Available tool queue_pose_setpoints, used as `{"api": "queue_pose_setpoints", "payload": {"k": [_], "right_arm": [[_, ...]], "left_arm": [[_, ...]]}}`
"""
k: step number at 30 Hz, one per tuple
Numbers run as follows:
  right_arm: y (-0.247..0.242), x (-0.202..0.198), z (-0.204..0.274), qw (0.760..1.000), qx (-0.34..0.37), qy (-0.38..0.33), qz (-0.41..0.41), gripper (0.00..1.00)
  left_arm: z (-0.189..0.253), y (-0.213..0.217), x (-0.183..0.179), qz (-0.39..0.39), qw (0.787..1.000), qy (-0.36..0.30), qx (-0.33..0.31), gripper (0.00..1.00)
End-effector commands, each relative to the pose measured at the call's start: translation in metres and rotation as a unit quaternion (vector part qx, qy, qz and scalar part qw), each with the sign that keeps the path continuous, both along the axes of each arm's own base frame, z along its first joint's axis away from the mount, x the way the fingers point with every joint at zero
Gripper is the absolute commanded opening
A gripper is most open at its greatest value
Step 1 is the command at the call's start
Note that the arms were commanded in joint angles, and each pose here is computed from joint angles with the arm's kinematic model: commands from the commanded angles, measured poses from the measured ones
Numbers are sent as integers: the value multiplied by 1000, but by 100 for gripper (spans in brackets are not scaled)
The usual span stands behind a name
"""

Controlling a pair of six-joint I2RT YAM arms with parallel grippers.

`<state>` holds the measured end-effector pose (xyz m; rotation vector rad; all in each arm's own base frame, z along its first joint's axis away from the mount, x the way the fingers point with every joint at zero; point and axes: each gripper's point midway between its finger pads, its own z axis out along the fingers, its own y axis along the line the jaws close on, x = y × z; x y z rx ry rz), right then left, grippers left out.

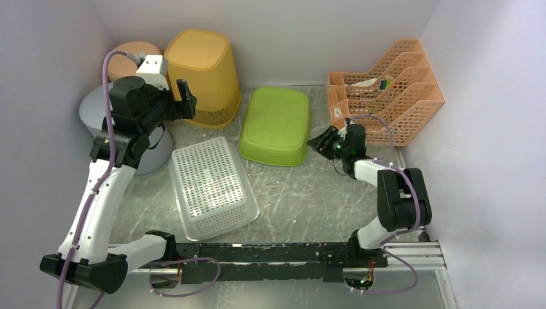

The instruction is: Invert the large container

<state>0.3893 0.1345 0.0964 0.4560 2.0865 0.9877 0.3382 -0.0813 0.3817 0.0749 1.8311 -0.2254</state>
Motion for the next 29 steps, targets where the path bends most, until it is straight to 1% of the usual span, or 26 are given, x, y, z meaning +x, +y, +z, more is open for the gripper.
{"api": "queue_pose_setpoints", "payload": {"k": [1, 2, 4, 5, 6, 8, 9, 11, 12, 13, 18, 25, 29], "right_arm": [[-30, -15, -40, 991, -114, 70, -15, 49], [-34, -15, -43, 989, -127, 78, -21, 54], [-42, -16, -44, 983, -164, 83, -25, 68], [-46, -16, -42, 978, -187, 83, -28, 72], [-52, -14, -37, 973, -213, 76, -37, 75], [-56, -13, -17, 964, -257, 53, -45, 77], [-57, -12, -4, 961, -269, 37, -49, 77], [-58, -9, 21, 957, -285, 7, -52, 82], [-59, -5, 38, 955, -292, -13, -55, 98], [-61, -4, 47, 952, -301, -20, -61, 100], [-55, 0, 83, 937, -338, -55, -66, 100], [-40, 2, 113, 931, -344, -108, -63, 100], [-39, 0, 123, 928, -345, -124, -66, 100]], "left_arm": [[5, -7, 3, -12, 1000, -15, -14, 100], [5, -7, 3, -12, 1000, -16, -13, 100], [2, -8, 4, -14, 1000, -13, -14, 100], [0, -9, 5, -16, 1000, -11, -14, 100], [-2, -10, 6, -16, 1000, -11, -15, 100], [-6, -11, 8, -17, 1000, -8, -16, 100], [-8, -11, 9, -17, 1000, -7, -16, 100], [-14, -12, 11, -18, 1000, -3, -16, 99], [-17, -13, 11, -20, 1000, 0, -16, 99], [-20, -13, 12, -20, 1000, 3, -16, 99], [-33, -13, 14, -21, 1000, 11, -7, 100], [-46, -18, 18, -31, 999, 15, -10, 99], [-47, -16, 19, -26, 1000, 15, -7, 100]]}}
